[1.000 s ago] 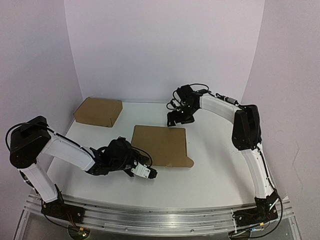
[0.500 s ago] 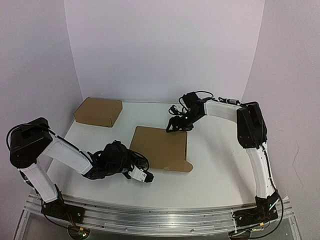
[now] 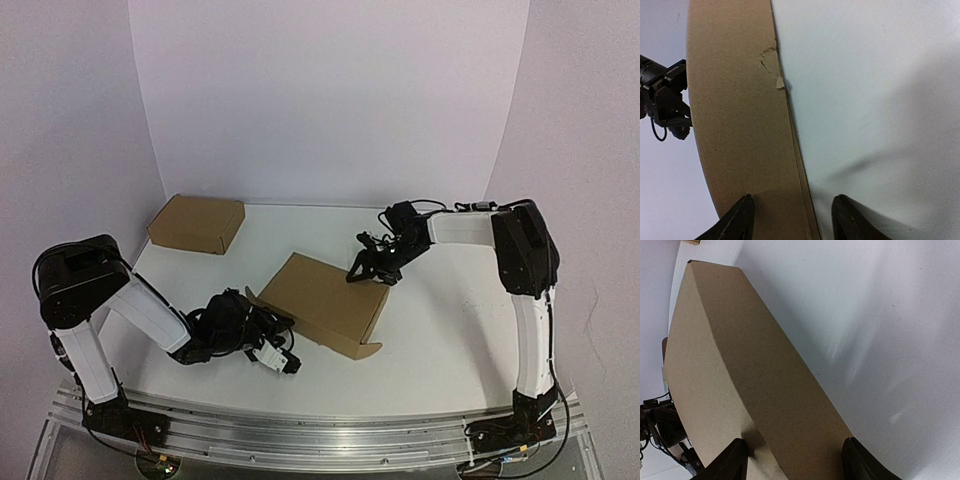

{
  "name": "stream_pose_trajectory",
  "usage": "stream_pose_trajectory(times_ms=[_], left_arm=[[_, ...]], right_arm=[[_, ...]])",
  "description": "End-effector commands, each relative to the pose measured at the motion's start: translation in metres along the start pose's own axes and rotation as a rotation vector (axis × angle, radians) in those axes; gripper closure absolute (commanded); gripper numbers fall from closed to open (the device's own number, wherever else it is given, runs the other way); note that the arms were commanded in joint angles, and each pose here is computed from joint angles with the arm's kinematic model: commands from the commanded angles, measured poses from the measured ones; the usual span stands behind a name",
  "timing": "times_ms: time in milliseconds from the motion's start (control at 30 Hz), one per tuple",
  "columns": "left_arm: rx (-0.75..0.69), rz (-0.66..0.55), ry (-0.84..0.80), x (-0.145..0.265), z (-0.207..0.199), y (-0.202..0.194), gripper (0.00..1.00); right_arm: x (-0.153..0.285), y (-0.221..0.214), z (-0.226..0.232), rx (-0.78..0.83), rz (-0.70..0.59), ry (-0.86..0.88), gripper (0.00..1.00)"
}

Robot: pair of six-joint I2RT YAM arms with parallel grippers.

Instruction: Fold the paper box

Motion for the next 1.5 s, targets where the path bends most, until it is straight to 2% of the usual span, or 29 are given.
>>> stream_pose_trajectory(times_ms=[0,100,233,333,500,633,700,800,900,1067,1267,1467], left_arm=[[0.017,-0.14,-0.359,0.009,-0.058,0.013,0.33],[0.097,-0.171,-0.353,0.017,-0.038,0.014,0.31],[0.157,-0.198,-0.25,0.035,0.002,0.013,0.33],[0.169,-0.291,-0.168,0.059,0.028,0.019,0.32],[0.162,-0.422,-0.099,0.087,0.041,0.028,0.25],[0.216,-0.456,-0.103,0.087,0.05,0.025,0.23],[0.23,-0.418,-0.136,0.076,0.047,0.02,0.2],[0.205,-0.298,-0.173,0.049,0.031,0.009,0.17],[0.177,-0.198,-0.118,0.023,0.028,-0.002,0.15],[0.213,-0.117,-0.084,-0.016,0.033,-0.011,0.15],[0.113,-0.063,0.017,-0.03,0.019,-0.006,0.22],[0.08,0.006,0.222,-0.021,0.048,-0.016,0.4]], right_arm=[[-0.042,-0.083,-0.033,-0.23,0.335,-0.177,0.36],[-0.04,-0.082,-0.032,-0.225,0.324,-0.181,0.36],[-0.04,-0.079,-0.031,-0.218,0.316,-0.183,0.37],[-0.041,-0.078,-0.032,-0.218,0.316,-0.187,0.37],[-0.041,-0.078,-0.032,-0.22,0.314,-0.193,0.37],[-0.041,-0.077,-0.03,-0.219,0.312,-0.184,0.38],[-0.04,-0.076,-0.029,-0.219,0.31,-0.181,0.38],[-0.04,-0.077,-0.029,-0.22,0.312,-0.178,0.38],[-0.042,-0.08,-0.03,-0.234,0.326,-0.167,0.38],[-0.049,-0.092,-0.026,-0.235,0.376,-0.127,0.42],[-0.07,-0.112,-0.007,-0.257,0.48,-0.034,0.43],[-0.065,-0.113,0.01,-0.301,0.495,0.025,0.45]])
Point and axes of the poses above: each gripper's point midway between its finger pads, its own x axis back along the fingers, its own z axis along the line the jaws close on, y = z × x, the point moved 8 cm from there along x, back along the fingers, and after that the axes turned 9 degrees about -x, right-handed, at the moved point
